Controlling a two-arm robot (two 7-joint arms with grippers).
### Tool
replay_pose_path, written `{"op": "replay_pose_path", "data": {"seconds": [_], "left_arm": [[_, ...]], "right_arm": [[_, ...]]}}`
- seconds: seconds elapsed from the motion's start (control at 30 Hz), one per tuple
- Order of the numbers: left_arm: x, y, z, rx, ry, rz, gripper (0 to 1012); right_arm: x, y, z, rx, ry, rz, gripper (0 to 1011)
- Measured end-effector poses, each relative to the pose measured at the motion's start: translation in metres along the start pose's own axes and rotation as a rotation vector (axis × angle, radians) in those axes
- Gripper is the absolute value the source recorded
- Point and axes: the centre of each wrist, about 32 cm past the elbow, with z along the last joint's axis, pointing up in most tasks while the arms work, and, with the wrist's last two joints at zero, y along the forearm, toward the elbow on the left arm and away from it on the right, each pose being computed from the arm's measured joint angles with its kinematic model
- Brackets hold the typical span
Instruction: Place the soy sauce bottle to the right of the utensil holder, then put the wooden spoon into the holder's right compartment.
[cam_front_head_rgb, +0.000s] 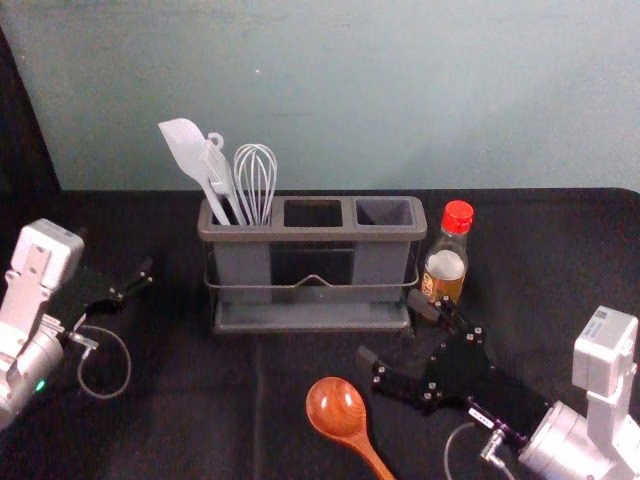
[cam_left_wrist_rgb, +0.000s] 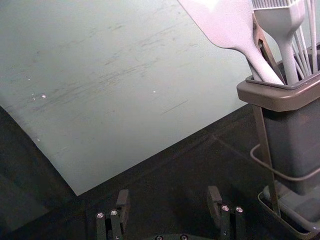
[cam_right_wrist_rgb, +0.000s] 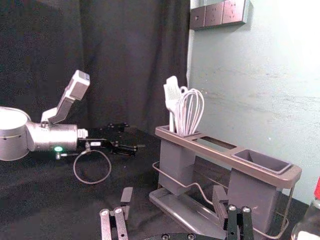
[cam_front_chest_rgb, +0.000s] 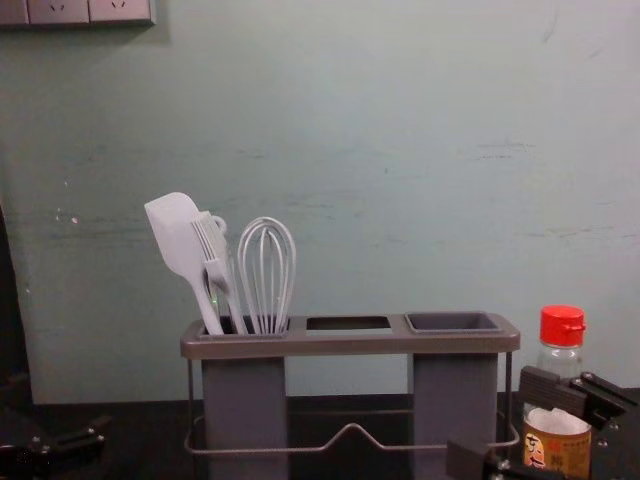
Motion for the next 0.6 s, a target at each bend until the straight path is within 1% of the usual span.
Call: {"op": "replay_pose_path", "data": {"seconds": [0.1,0.13,0.27,0.3,0.43,0.6], "left_arm": [[0.0000,0.0000,0.0000,0.000,0.000,0.000,1011],[0.0000,0.0000,0.0000,0.000,0.000,0.000,1011],[0.0000,0.0000,0.0000,0.000,0.000,0.000,1011],[0.0000,0.0000,0.0000,0.000,0.000,0.000,1011],[0.0000,0.0000,0.0000,0.000,0.000,0.000,1011],[0.0000,0.0000,0.0000,0.000,0.000,0.000,1011]], "right_arm": [[-0.001,0.001,0.000,-0.004,-0.010,0.002,1004],[-0.002,0.001,0.001,-0.012,-0.026,0.000,1004],[-0.005,0.003,0.003,-0.042,-0.052,-0.002,1004],[-0.007,0.003,0.006,-0.059,-0.064,-0.003,1004],[-0.013,0.003,0.012,-0.107,-0.075,-0.011,1004],[-0.018,0.003,0.023,-0.178,-0.063,-0.008,1004]]}}
